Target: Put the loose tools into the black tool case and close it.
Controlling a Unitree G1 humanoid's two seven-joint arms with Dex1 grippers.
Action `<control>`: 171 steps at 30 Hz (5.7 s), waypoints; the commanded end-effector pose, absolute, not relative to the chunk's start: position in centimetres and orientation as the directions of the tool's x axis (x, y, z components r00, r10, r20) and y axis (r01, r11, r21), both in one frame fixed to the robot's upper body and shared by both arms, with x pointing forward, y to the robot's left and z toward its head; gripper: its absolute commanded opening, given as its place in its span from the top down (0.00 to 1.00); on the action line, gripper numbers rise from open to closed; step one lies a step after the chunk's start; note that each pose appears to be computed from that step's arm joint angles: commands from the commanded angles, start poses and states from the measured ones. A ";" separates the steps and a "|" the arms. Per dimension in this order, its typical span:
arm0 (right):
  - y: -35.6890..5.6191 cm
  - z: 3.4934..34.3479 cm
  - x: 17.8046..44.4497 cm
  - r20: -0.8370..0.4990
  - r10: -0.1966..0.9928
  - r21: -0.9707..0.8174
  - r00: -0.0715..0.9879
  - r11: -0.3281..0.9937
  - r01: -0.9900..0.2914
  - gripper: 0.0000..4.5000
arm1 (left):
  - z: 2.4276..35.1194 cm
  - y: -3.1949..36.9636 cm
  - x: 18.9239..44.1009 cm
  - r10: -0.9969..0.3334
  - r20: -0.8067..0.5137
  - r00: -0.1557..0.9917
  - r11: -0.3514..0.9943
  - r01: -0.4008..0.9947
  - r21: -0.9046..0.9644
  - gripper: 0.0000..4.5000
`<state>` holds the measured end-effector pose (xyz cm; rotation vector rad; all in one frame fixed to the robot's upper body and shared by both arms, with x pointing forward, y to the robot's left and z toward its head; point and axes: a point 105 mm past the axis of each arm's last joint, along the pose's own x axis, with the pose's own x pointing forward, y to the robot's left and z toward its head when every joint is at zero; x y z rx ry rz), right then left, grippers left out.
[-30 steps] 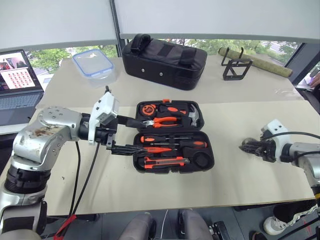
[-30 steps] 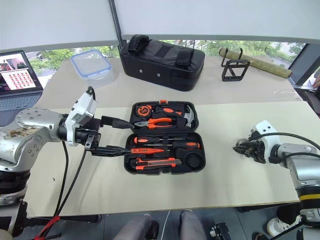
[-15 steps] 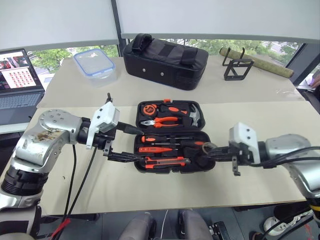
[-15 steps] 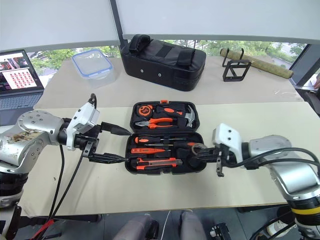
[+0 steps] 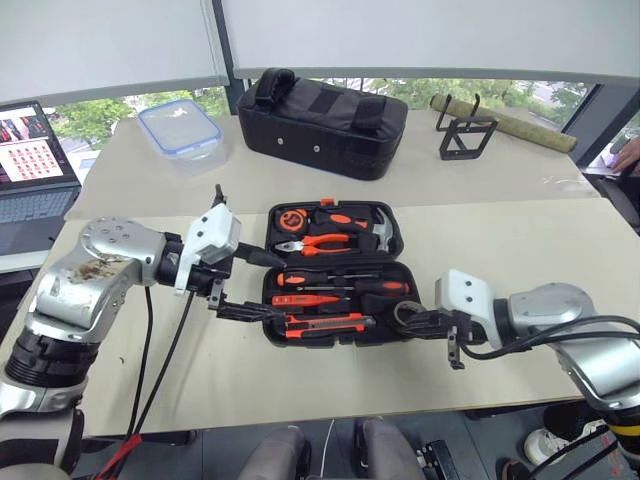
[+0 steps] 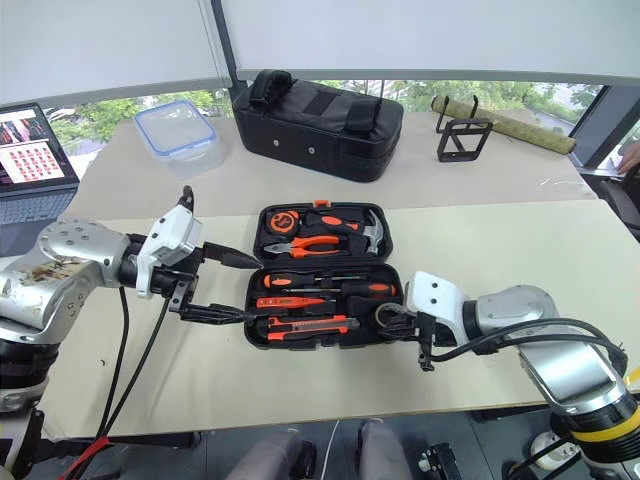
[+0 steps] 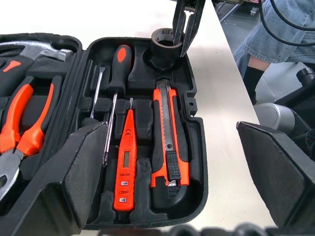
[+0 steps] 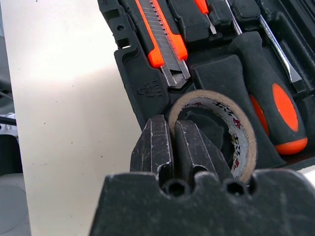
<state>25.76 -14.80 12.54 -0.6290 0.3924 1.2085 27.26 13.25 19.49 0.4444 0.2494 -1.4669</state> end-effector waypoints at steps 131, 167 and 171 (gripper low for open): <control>-14.9 18.9 42.2 -0.290 0.564 0.016 0.773 0.810 -0.586 0.99 | 15.1 14.7 39.5 -0.705 -0.354 0.615 0.707 0.650 -0.280 1.00; -17.9 20.7 24.2 -0.026 0.706 -0.433 0.708 0.630 -0.644 0.24 | 16.3 20.8 25.7 -0.655 -0.187 0.732 0.749 0.661 -0.037 0.29; -19.5 18.2 20.1 -0.300 0.774 -0.302 0.558 0.477 -0.825 0.01 | 15.1 27.1 24.4 -0.606 -0.404 0.685 0.763 0.644 -0.053 0.02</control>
